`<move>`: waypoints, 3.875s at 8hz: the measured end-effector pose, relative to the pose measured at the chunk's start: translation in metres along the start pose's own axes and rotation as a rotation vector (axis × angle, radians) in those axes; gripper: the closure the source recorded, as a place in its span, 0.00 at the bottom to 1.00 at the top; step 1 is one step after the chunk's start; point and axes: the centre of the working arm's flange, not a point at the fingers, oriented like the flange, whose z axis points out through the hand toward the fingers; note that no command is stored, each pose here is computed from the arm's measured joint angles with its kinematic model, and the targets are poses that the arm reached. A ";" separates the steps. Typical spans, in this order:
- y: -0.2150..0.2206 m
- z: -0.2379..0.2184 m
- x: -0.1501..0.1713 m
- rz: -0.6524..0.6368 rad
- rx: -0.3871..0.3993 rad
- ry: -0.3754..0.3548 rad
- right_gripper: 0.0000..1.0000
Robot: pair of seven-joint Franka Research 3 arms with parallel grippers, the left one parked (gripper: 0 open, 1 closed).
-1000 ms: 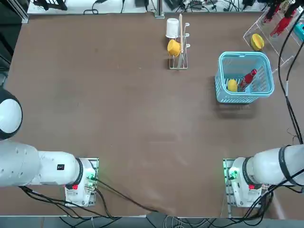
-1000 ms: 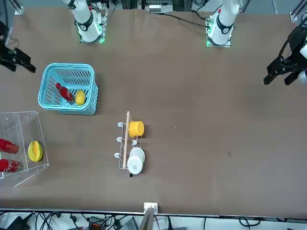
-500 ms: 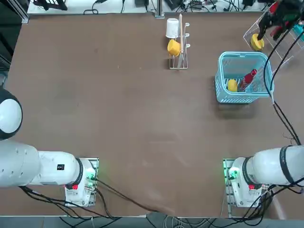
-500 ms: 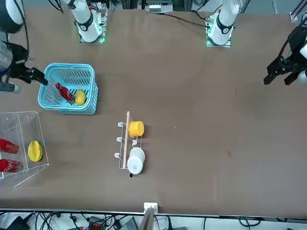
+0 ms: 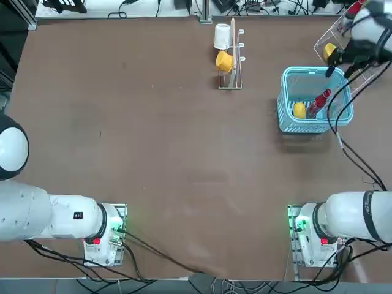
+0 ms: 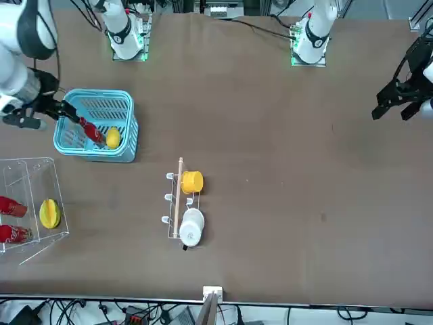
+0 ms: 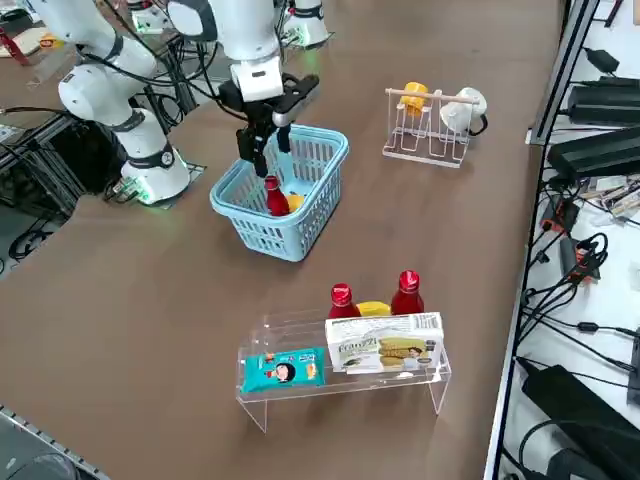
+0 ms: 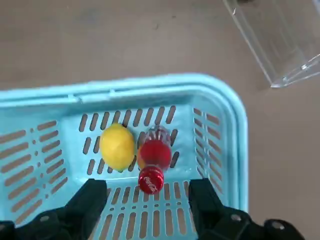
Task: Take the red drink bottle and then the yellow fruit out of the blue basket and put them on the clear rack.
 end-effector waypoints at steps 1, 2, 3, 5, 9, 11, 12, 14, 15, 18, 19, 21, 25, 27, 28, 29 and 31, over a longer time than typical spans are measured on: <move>-0.002 0.010 -0.008 -0.003 0.002 0.003 0.00; -0.003 0.016 -0.012 -0.006 0.002 0.010 0.00; -0.004 0.022 -0.014 -0.008 0.003 0.022 0.00; -0.004 0.036 -0.018 -0.013 -0.002 0.026 0.02; -0.004 0.052 -0.013 -0.026 -0.019 0.025 0.19; -0.005 0.059 -0.011 -0.027 -0.020 0.023 0.20; -0.005 0.061 -0.011 -0.028 -0.020 0.019 0.24; -0.005 0.061 -0.011 -0.028 -0.021 0.017 0.31; -0.005 0.062 -0.011 -0.028 -0.021 0.017 0.34; -0.005 0.063 -0.011 -0.029 -0.021 0.014 0.54; -0.005 0.063 -0.011 -0.029 -0.021 0.013 0.64; -0.006 0.062 -0.011 -0.030 -0.021 0.010 0.64; -0.004 0.011 0.007 -0.024 -0.027 -0.033 0.64; 0.000 -0.063 0.016 -0.015 -0.031 -0.071 0.64; 0.001 -0.099 0.018 -0.010 -0.032 -0.068 0.64; 0.003 -0.130 0.018 -0.005 -0.033 -0.071 0.64; 0.009 -0.176 0.019 0.009 -0.033 -0.035 0.64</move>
